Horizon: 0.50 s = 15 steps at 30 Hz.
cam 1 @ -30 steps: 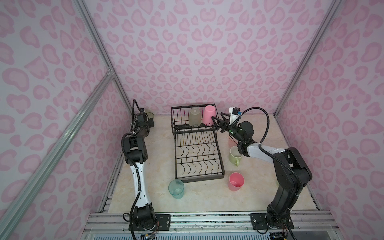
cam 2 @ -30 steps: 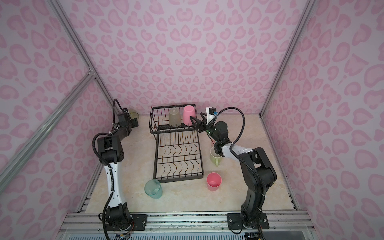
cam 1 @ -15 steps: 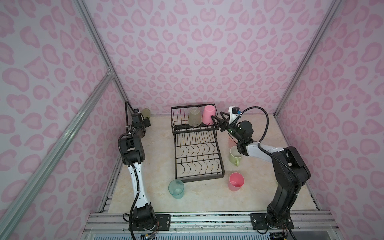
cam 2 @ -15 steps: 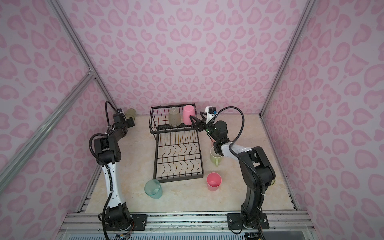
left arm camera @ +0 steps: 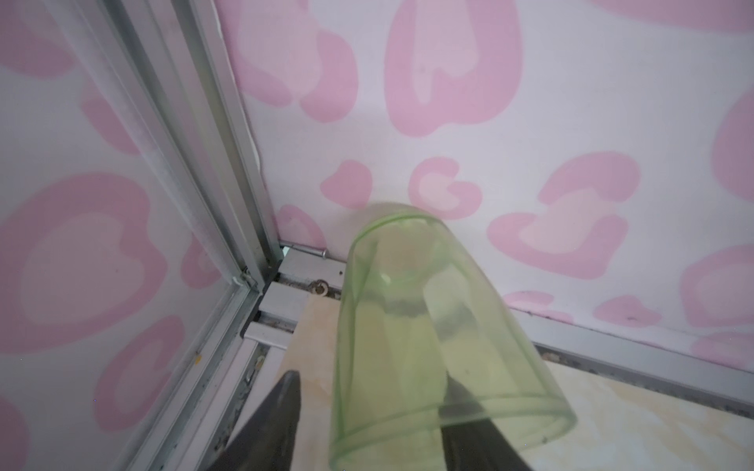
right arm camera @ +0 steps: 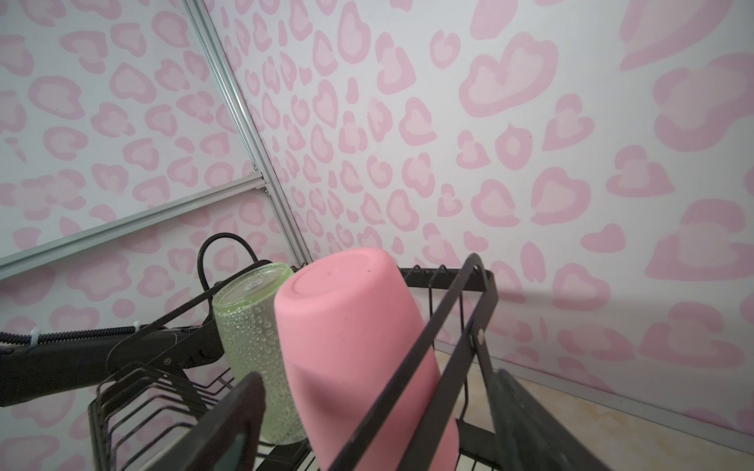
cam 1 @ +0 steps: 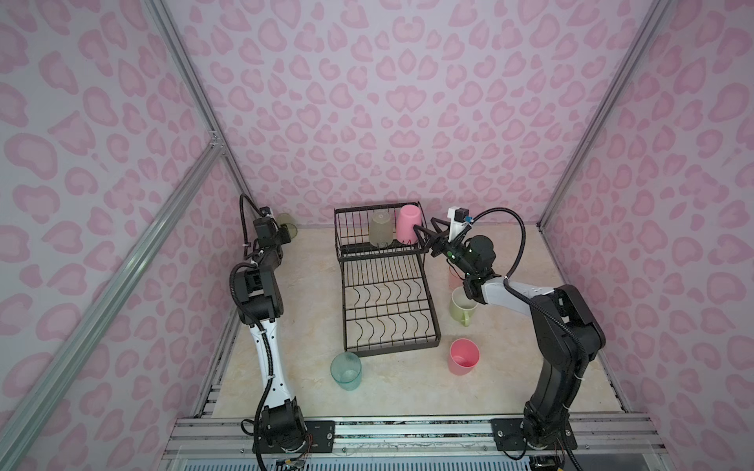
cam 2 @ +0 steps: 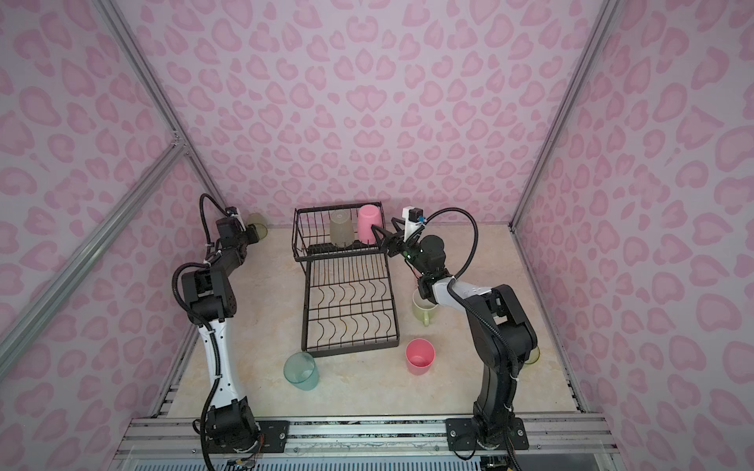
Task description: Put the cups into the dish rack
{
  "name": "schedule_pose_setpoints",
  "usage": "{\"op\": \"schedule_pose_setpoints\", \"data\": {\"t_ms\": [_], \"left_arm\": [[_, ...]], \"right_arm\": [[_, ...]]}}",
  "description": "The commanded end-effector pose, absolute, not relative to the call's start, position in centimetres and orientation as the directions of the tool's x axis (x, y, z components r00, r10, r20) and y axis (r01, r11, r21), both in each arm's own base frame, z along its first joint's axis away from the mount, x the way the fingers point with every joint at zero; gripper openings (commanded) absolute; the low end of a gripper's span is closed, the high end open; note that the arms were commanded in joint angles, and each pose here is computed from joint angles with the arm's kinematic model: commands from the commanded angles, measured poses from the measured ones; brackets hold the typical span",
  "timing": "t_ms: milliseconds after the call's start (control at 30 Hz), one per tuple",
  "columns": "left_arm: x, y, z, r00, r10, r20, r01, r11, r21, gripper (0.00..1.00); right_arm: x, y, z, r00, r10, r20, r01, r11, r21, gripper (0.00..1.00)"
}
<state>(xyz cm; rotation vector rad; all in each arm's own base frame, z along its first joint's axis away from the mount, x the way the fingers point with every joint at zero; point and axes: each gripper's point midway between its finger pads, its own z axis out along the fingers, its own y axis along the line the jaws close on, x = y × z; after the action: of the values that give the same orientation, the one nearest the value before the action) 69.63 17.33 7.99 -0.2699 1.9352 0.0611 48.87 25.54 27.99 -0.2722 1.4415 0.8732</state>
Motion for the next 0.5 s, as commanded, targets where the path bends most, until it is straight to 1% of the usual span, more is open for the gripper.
{"op": "schedule_pose_setpoints", "data": {"t_ms": [0, 67, 100, 167, 200, 300, 400, 467], "left_arm": [[68.83, 16.51, 26.81, -0.067, -0.063, -0.996, -0.159, 0.986, -0.051, 0.51], [69.12, 16.45, 26.71, -0.074, -0.061, -0.995, -0.148, 0.988, -0.049, 0.46], [69.22, 16.45, 26.59, -0.078, -0.06, -0.995, -0.145, 0.988, -0.048, 0.41], [69.29, 16.48, 26.38, -0.081, -0.056, -0.995, -0.145, 0.988, -0.044, 0.35], [69.32, 16.49, 26.26, -0.082, -0.057, -0.995, -0.145, 0.988, -0.044, 0.29], [69.31, 16.46, 26.05, -0.09, -0.052, -0.995, -0.142, 0.989, -0.039, 0.16], [69.18, 16.44, 26.18, -0.093, -0.049, -0.995, -0.144, 0.989, -0.035, 0.07], [69.06, 16.38, 26.28, -0.093, -0.049, -0.994, -0.142, 0.989, -0.035, 0.05]], "right_arm": [[49.43, 25.39, 25.47, -0.16, 0.307, -0.938, -0.624, 0.705, 0.337, 0.85], [49.39, 25.41, 25.54, -0.16, 0.309, -0.938, -0.623, 0.705, 0.339, 0.85], [49.35, 25.4, 25.64, -0.158, 0.31, -0.938, -0.623, 0.705, 0.338, 0.85], [49.37, 25.3, 25.72, -0.155, 0.31, -0.938, -0.62, 0.708, 0.337, 0.85], [49.33, 25.28, 25.69, -0.156, 0.311, -0.937, -0.617, 0.71, 0.339, 0.85], [49.38, 25.03, 25.71, -0.153, 0.308, -0.939, -0.608, 0.719, 0.335, 0.85], [49.42, 24.86, 25.78, -0.15, 0.306, -0.94, -0.601, 0.727, 0.333, 0.85], [49.37, 24.72, 25.9, -0.146, 0.307, -0.94, -0.596, 0.732, 0.331, 0.85]]}}
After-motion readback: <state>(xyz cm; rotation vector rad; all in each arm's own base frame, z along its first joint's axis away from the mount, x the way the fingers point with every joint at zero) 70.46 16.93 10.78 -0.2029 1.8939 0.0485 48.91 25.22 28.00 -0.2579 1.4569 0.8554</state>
